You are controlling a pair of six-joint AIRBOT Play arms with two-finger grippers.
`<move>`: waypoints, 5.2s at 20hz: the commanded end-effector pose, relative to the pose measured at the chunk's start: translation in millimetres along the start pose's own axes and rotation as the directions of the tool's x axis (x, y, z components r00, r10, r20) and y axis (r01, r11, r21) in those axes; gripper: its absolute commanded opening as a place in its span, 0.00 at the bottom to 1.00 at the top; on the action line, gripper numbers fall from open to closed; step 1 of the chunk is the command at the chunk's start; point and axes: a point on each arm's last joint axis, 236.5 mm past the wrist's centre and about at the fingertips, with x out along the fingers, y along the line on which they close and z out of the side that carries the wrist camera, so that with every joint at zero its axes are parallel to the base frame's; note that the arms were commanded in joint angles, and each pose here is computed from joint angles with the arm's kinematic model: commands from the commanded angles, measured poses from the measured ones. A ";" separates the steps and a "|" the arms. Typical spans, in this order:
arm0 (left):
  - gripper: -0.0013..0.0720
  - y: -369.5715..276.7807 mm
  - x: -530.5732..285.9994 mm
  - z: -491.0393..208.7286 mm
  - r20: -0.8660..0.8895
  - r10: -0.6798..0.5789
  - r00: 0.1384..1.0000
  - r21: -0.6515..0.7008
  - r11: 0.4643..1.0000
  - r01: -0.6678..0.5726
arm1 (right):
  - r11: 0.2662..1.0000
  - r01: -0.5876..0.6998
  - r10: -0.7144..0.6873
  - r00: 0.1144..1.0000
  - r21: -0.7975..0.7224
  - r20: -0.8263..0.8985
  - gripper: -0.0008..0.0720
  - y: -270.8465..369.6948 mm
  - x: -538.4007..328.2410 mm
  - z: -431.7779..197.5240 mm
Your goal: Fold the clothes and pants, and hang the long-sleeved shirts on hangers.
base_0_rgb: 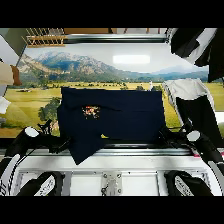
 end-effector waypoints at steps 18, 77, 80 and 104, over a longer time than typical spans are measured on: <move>0.03 -20.3 -87.5 23.6 0.115 0.058 0.992 0.263 0.961 -0.087 | 0.937 0.185 -0.217 0.973 -0.297 -0.079 0.03 -0.8 -63.2 15.8; 0.03 -298.8 -4.0 106.1 -0.014 -0.188 0.982 0.632 0.759 0.154 | 0.889 -0.374 0.284 0.903 -0.263 -0.323 0.66 120.0 57.6 150.1; 0.03 -298.9 -4.0 106.2 -0.013 -0.188 0.982 0.632 0.759 0.154 | 0.881 -0.383 0.294 0.903 -0.279 -0.312 0.38 129.8 63.5 148.6; 0.03 -390.9 152.0 79.9 -0.123 -0.154 0.980 0.700 0.686 0.196 | 0.565 -0.242 0.144 0.970 -0.789 -0.195 0.03 293.5 -132.5 129.6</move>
